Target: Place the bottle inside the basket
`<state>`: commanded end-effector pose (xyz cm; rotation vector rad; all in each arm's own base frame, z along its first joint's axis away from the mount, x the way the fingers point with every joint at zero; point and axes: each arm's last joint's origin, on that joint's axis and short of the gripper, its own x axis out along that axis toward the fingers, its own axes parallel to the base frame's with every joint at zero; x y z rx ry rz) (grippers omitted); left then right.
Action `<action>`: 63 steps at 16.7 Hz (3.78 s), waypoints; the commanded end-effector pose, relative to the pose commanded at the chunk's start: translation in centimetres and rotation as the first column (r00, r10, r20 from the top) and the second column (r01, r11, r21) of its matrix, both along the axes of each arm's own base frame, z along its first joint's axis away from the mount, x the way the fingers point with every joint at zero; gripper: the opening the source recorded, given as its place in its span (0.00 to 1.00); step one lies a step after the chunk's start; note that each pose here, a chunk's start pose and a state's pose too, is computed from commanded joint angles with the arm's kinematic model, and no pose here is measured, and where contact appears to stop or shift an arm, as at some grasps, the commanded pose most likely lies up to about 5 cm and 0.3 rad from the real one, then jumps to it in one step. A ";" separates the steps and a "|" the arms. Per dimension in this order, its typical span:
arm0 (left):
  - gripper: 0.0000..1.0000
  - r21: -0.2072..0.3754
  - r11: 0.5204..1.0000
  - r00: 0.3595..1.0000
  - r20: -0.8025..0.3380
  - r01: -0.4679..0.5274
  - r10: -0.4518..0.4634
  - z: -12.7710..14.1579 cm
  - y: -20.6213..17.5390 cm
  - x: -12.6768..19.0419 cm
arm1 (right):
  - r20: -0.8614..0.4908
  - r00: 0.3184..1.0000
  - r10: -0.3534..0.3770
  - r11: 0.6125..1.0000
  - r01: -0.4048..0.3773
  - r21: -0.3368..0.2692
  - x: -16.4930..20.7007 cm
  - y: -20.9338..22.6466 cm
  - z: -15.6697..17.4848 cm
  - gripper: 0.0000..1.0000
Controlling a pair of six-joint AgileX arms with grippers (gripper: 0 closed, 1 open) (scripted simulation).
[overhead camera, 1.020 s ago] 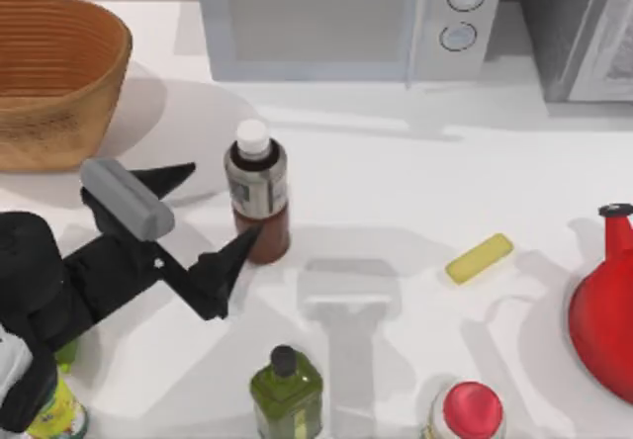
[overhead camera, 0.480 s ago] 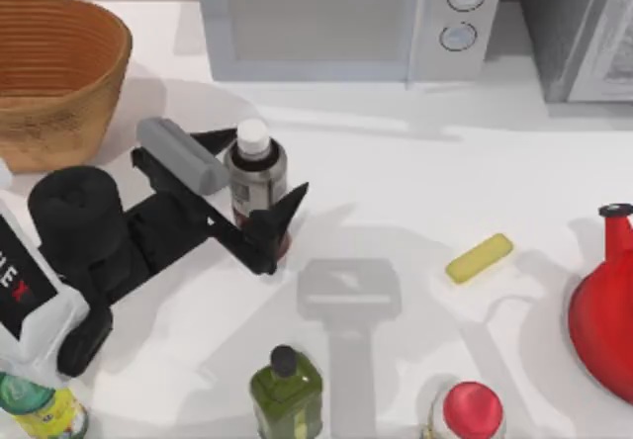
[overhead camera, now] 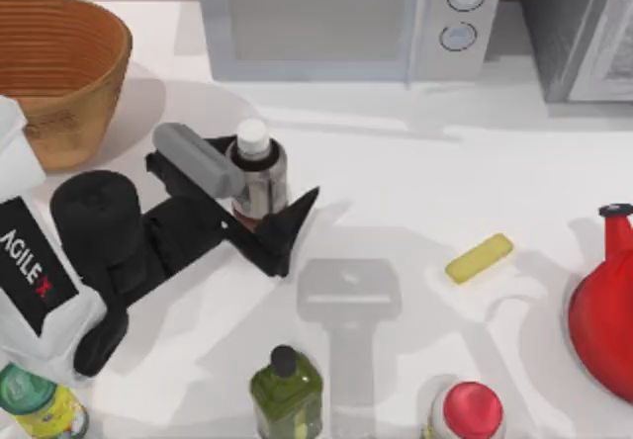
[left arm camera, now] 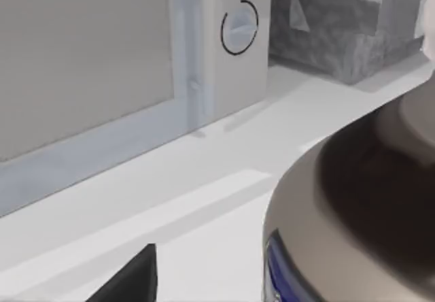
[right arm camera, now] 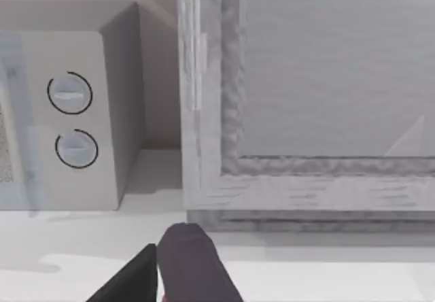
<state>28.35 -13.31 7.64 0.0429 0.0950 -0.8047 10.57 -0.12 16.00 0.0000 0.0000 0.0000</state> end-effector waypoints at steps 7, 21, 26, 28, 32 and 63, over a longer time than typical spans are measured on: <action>0.47 0.000 1.000 1.000 0.000 0.000 0.000 0.0 0.0 0.0 | 0.000 1.000 0.000 1.000 0.000 0.000 0.0 0.0 0.0 1.00; 0.00 0.000 1.000 1.000 0.000 0.000 0.000 0.0 0.0 0.0 | 0.000 1.000 0.000 1.000 0.000 0.000 0.0 0.0 0.0 1.00; 0.00 -0.026 1.000 0.999 0.040 -0.007 0.008 2.1 -0.2 1.6 | 0.000 1.000 0.000 1.000 0.000 0.000 0.0 0.0 0.0 1.00; 0.00 -0.055 0.998 0.994 0.096 -0.043 0.048 5.3 0.1 3.9 | 0.000 1.000 0.000 1.000 0.000 0.000 0.0 0.0 0.0 1.00; 0.00 -0.097 0.971 0.954 0.187 -0.220 0.234 14.7 3.8 8.2 | 0.000 1.000 0.000 1.000 0.000 0.000 0.0 0.0 0.0 1.00; 0.00 0.000 0.686 0.686 0.001 -0.728 0.728 20.6 16.8 9.6 | 0.000 1.000 0.000 1.000 0.000 0.000 0.0 0.0 0.0 1.00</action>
